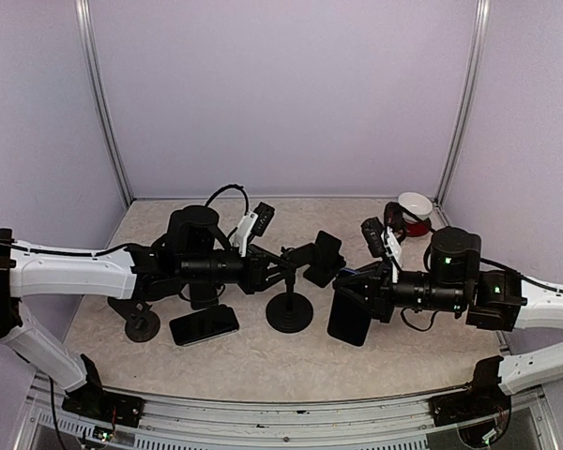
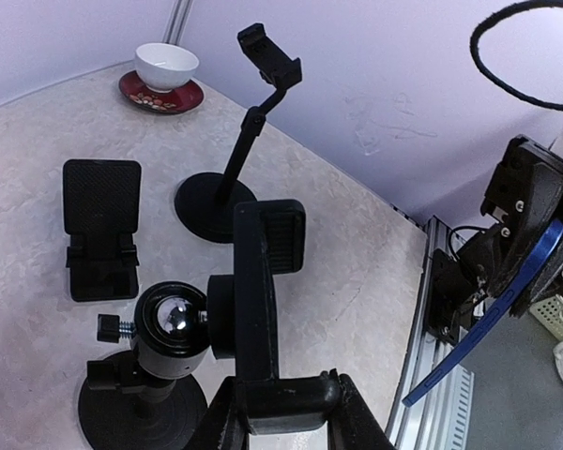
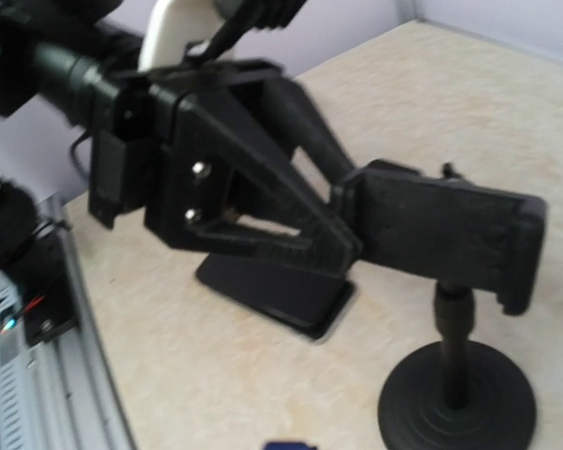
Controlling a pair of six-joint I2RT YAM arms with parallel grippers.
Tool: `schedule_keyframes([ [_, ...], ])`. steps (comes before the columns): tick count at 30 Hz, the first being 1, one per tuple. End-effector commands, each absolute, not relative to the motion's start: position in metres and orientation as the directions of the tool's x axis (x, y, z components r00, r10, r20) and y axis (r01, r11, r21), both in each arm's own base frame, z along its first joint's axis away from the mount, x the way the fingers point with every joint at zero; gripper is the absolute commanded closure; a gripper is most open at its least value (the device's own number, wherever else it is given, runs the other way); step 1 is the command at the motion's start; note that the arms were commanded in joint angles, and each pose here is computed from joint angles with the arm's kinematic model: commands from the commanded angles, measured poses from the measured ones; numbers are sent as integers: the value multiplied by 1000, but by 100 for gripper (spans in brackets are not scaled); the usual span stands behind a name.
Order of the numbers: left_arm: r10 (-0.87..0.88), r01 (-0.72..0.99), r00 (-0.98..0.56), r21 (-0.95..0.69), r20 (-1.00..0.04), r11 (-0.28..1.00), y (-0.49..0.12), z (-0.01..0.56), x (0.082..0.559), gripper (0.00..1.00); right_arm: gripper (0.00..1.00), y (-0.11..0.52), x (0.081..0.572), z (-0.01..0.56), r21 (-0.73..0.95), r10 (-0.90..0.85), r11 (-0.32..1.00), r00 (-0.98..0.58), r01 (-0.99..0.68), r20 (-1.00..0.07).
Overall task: Place the phone on the phone stand
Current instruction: Move the phone stand to the corner of the board, then install the phone on the phone stand.
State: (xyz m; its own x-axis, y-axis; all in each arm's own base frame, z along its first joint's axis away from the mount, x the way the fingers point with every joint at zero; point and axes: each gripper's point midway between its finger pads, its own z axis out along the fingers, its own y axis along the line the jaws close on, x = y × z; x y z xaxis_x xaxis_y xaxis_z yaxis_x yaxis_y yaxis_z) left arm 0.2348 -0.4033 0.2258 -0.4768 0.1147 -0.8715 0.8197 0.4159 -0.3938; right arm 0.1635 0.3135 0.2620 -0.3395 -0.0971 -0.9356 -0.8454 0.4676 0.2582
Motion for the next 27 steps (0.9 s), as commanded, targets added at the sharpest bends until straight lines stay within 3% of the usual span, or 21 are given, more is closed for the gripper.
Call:
schedule_keyframes([
  [1,75,894,-378,-342,-923,290,-400,265,214,100,100,330,148,299,241,-52,322,-271,-916,-961],
  [15,84,957,-286,-280,-954,76,-388,287,163,100,100,367,87,326,252,-96,-126,-241,-960,-966],
  [27,109,965,-242,-251,-964,-77,-393,293,125,100,100,383,76,357,193,-57,-264,-184,-945,-981],
])
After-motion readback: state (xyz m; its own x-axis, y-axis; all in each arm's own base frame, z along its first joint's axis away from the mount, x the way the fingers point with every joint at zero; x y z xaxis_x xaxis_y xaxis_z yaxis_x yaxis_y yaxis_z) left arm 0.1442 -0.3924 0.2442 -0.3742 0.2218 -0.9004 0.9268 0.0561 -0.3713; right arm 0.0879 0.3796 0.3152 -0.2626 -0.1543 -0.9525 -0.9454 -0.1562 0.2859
